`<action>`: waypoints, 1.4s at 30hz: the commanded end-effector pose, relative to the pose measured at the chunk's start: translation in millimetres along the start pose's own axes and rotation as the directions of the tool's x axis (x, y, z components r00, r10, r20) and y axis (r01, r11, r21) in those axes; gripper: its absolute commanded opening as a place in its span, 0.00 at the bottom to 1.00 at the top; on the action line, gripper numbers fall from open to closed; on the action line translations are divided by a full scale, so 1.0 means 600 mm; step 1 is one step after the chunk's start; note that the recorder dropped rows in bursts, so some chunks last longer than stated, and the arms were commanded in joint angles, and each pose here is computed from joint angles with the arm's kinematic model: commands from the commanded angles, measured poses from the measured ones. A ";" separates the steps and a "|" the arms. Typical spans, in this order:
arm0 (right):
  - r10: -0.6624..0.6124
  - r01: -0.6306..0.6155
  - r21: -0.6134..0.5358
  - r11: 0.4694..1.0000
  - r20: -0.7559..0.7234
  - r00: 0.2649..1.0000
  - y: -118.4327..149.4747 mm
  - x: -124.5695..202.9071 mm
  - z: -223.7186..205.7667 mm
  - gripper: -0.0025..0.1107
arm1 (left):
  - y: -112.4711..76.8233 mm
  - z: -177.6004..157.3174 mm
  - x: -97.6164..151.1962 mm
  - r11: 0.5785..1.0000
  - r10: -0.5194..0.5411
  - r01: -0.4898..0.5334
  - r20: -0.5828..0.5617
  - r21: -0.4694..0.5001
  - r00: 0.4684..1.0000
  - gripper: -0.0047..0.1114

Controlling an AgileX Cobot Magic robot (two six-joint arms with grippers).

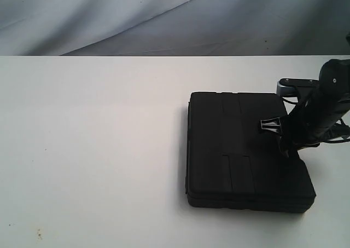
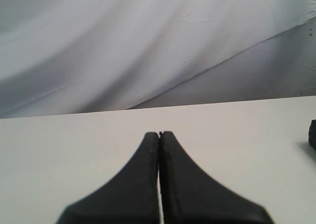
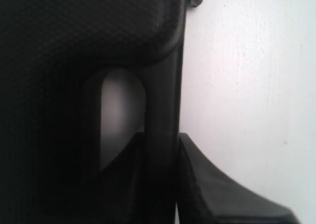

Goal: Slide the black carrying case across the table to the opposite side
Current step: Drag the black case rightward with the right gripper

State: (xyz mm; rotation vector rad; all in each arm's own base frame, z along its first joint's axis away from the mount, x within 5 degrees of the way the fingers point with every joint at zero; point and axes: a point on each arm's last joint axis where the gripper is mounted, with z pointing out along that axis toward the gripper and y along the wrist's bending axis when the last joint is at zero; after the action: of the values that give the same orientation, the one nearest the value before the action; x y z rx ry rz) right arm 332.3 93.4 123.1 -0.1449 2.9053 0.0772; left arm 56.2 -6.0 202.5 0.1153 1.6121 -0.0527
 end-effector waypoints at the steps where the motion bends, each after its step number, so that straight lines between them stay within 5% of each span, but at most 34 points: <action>1: -0.021 0.022 0.032 0.999 -0.017 1.000 -0.024 0.010 0.002 0.02 | 0.000 0.000 0.002 1.000 -0.007 0.007 0.001 -0.002 1.000 0.04; 19: -0.028 0.029 0.031 0.999 -0.009 1.000 -0.030 0.015 0.007 0.03 | 0.000 0.000 0.002 1.000 -0.005 0.005 0.001 -0.002 1.000 0.04; 28: -0.022 0.021 0.027 0.999 0.006 1.000 -0.030 0.013 0.003 0.40 | 0.000 0.000 0.002 1.000 -0.002 0.002 0.001 -0.002 1.000 0.04; 42: -0.006 0.005 0.014 1.000 0.056 0.998 -0.027 0.007 -0.028 0.41 | 0.000 0.000 0.002 1.000 -0.005 0.005 0.001 -0.002 1.000 0.04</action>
State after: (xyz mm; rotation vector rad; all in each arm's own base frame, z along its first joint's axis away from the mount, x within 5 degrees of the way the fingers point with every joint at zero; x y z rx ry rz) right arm 326.9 78.6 127.7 -0.1509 2.8720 0.0561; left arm 56.2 -6.0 202.5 0.1153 1.6121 -0.0527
